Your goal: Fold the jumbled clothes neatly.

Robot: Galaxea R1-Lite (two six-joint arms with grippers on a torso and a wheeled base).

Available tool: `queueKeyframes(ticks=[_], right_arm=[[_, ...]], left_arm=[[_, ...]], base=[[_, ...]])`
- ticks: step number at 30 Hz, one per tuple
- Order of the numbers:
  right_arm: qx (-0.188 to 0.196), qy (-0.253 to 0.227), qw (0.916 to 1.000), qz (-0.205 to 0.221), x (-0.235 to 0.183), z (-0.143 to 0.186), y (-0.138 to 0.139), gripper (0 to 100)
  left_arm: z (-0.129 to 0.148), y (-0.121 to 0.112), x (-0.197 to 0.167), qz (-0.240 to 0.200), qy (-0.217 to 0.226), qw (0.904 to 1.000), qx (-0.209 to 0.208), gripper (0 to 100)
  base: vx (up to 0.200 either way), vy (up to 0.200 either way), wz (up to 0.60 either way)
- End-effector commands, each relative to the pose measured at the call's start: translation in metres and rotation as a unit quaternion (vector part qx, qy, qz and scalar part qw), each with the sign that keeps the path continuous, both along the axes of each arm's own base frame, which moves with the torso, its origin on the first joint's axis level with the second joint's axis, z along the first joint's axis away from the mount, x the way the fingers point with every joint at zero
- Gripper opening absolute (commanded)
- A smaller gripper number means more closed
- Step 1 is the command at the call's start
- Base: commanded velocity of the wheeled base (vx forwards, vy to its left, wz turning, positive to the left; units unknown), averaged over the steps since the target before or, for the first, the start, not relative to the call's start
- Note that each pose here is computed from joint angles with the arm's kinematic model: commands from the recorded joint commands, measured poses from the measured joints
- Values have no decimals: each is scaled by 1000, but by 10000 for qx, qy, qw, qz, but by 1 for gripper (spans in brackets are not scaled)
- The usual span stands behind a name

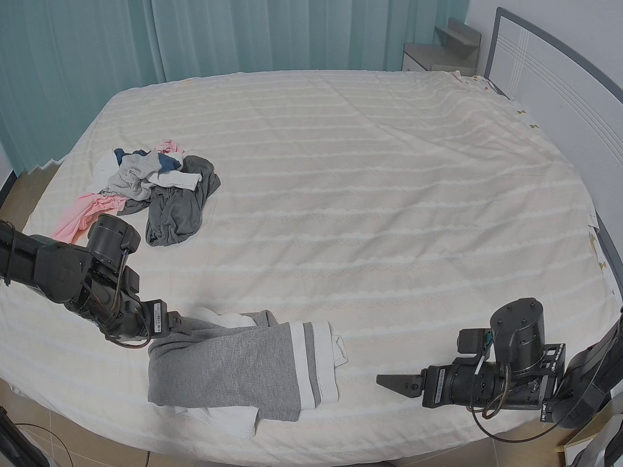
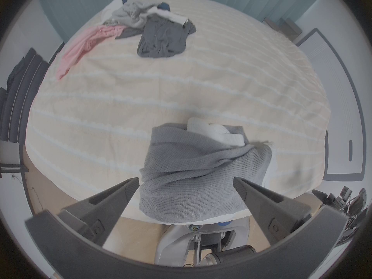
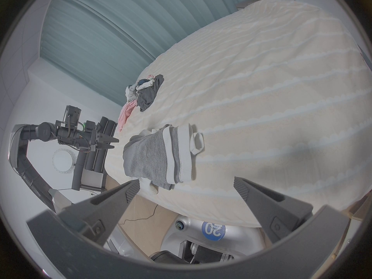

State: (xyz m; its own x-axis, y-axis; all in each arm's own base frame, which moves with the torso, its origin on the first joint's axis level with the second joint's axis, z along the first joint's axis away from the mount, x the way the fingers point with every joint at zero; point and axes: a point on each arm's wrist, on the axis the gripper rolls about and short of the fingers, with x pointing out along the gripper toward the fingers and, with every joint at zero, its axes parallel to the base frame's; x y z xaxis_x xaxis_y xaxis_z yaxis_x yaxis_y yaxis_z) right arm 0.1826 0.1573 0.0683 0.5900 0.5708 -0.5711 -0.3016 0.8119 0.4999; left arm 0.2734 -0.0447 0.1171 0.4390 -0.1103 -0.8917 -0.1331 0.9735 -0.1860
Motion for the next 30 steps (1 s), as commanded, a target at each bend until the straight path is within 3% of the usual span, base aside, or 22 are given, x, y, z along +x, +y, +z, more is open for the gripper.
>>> queueKeyframes(ticks=[1,7,8,16,20,30], right_arm=[[-55,56,10000,27,0,-4,1,100],[-62,48,10000,33,-2,-4,1,100],[-57,43,10000,33,-2,-3,1,100],[-59,31,10000,12,-2,-3,0,100],[-68,44,10000,9,-3,-3,-1,100],[-66,35,10000,3,-5,-3,-3,100]], left_arm=[[-18,1,6,39,299,9995,39,100],[-34,-2,26,406,100,9990,-134,100],[-36,-3,27,406,107,9990,-132,0],[-49,-3,33,432,240,9987,-92,0],[-48,-3,39,676,33,9975,-219,0],[-32,14,49,1071,-352,9936,-88,0]], base=[[0,0,0],[0,0,0],[0,0,0],[0,0,0],[0,0,0],[0,0,0]])
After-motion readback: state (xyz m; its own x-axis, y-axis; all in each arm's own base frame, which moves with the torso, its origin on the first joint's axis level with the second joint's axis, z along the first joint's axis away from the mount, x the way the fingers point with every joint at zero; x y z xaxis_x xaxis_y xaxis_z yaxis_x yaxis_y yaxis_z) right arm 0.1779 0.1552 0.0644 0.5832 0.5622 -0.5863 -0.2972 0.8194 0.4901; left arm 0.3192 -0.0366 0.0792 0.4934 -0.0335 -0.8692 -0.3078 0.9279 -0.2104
